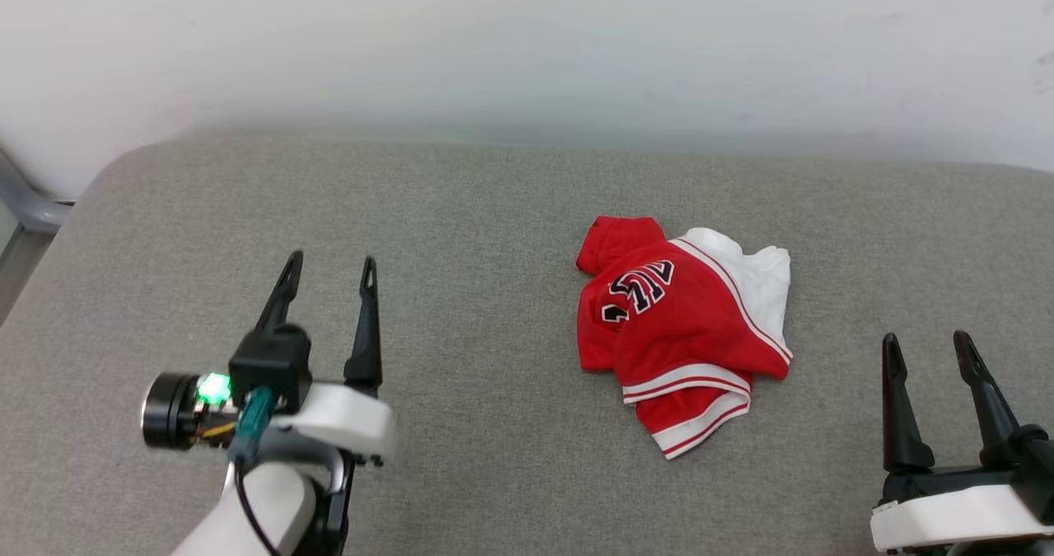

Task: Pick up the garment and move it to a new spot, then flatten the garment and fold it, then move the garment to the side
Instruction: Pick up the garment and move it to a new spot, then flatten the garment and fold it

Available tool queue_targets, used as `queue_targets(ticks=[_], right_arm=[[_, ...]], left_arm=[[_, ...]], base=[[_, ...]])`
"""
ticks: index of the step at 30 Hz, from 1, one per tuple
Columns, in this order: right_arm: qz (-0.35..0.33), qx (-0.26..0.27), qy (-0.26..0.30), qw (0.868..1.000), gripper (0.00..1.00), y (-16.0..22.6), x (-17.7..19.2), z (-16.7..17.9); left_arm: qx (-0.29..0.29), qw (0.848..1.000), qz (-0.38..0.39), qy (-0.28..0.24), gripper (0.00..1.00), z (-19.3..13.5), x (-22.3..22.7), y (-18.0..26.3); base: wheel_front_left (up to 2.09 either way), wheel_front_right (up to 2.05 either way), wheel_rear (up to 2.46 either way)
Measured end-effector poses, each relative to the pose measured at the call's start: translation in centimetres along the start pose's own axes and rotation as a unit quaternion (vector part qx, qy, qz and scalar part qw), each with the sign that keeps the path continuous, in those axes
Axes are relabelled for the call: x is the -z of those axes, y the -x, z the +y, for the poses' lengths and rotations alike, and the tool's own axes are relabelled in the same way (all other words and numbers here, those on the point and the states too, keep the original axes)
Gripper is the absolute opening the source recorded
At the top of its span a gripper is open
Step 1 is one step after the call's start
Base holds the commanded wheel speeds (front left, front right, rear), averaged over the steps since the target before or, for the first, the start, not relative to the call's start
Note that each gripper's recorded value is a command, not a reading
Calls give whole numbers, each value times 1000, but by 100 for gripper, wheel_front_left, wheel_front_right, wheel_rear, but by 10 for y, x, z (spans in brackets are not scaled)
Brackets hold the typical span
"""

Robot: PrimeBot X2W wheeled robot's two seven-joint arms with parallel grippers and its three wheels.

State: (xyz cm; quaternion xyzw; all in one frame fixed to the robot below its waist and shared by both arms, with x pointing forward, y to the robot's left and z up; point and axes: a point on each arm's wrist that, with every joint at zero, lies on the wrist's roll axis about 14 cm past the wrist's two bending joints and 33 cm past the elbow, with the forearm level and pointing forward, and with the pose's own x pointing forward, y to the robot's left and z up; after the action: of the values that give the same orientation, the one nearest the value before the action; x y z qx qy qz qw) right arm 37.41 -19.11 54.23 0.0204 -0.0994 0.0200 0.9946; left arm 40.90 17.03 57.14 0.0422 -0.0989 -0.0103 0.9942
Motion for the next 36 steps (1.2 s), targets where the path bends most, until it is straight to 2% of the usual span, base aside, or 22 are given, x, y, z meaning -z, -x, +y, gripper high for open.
queue_targets(ticks=[11,22,36], right_arm=[[2,3,-6,1000,100,8,0,-1],[15,7,-16,1000,100,16,7,-2],[21,7,-26,999,100,20,11,-1]], left_arm=[[-61,998,2,3,100,22,12,41],[-66,997,31,6,100,24,32,69],[-61,997,40,11,100,22,40,77]], base=[[0,0,0],[0,0,0],[0,0,0]])
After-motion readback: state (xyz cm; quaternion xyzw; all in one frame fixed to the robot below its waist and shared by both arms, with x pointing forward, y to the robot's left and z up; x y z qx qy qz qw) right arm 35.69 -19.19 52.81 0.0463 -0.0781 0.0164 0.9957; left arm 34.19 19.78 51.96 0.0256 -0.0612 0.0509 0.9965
